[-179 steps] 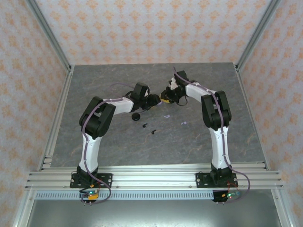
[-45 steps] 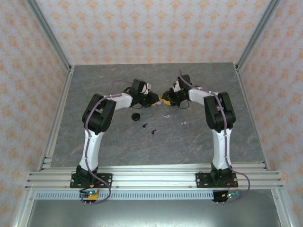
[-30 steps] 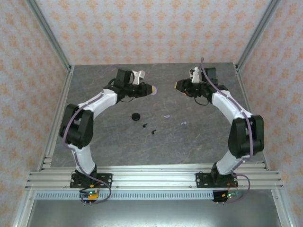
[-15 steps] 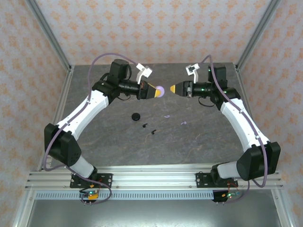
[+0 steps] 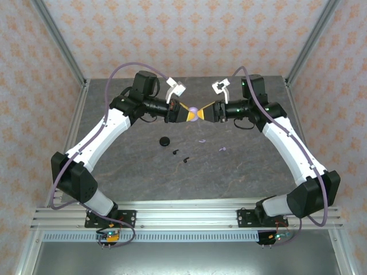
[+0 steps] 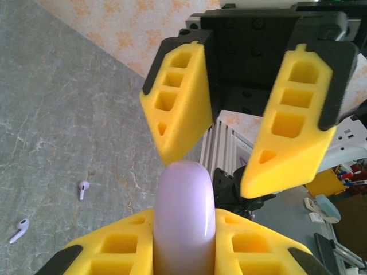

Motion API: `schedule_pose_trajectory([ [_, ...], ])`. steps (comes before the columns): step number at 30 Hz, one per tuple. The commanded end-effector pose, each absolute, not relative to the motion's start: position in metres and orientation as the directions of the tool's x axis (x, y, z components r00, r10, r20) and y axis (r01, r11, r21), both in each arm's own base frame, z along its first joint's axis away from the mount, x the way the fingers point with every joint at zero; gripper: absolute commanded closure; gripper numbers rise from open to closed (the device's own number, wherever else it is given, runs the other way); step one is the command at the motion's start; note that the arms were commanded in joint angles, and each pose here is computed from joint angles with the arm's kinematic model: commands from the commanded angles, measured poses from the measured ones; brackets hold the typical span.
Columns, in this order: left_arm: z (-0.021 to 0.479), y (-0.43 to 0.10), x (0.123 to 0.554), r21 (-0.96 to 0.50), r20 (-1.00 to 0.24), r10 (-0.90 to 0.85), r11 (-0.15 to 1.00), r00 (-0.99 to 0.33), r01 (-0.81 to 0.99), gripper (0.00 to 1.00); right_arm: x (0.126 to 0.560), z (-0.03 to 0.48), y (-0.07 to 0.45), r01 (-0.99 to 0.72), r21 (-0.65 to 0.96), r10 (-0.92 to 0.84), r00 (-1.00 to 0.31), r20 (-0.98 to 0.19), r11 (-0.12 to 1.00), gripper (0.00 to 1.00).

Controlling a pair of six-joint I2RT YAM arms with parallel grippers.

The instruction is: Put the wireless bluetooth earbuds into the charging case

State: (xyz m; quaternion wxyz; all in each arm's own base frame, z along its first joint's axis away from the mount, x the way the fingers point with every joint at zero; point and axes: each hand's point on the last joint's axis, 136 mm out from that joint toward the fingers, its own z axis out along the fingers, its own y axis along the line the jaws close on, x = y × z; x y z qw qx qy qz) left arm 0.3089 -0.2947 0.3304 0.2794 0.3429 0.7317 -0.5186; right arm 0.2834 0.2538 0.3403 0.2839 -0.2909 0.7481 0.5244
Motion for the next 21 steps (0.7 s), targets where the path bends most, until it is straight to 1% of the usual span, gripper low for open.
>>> schedule_pose_trajectory([
  [1, 0.356, -0.297, 0.294, -0.529, -0.804, 0.212, 0.17, -0.555, 0.831, 0.88, 0.282, 0.349, 0.258, -0.762, 0.599, -0.155, -0.641, -0.752, 0.246, 0.58],
  [9, 0.357, -0.299, 0.292, -0.53, -0.804, 0.217, 0.16, -0.553, 0.833, 0.88, 0.273, 0.349, 0.267, -0.774, 0.6, -0.188, -0.632, -0.752, 0.201, 0.63],
  [15, 0.36, -0.301, 0.294, -0.531, -0.805, 0.207, 0.167, -0.556, 0.831, 0.87, 0.273, 0.351, 0.267, -0.777, 0.598, -0.183, -0.628, -0.756, 0.196, 0.74],
  [16, 0.361, -0.301, 0.296, -0.529, -0.806, 0.199, 0.178, -0.557, 0.829, 0.84, 0.274, 0.352, 0.267, -0.779, 0.594, -0.177, -0.625, -0.76, 0.2, 0.75],
  [17, 0.361, -0.3, 0.298, -0.527, -0.808, 0.189, 0.192, -0.558, 0.828, 0.78, 0.275, 0.353, 0.266, -0.778, 0.593, -0.167, -0.626, -0.762, 0.21, 0.76],
  [19, 0.364, -0.299, 0.301, -0.521, -0.814, 0.161, 0.219, -0.557, 0.825, 0.68, 0.277, 0.356, 0.265, -0.782, 0.582, -0.149, -0.618, -0.772, 0.224, 0.77],
  [20, 0.364, -0.298, 0.302, -0.519, -0.816, 0.151, 0.231, -0.558, 0.823, 0.65, 0.277, 0.357, 0.265, -0.784, 0.579, -0.146, -0.614, -0.775, 0.223, 0.77],
  [21, 0.365, -0.296, 0.304, -0.516, -0.818, 0.137, 0.25, -0.558, 0.819, 0.63, 0.277, 0.358, 0.265, -0.784, 0.579, -0.142, -0.613, -0.777, 0.224, 0.77],
])
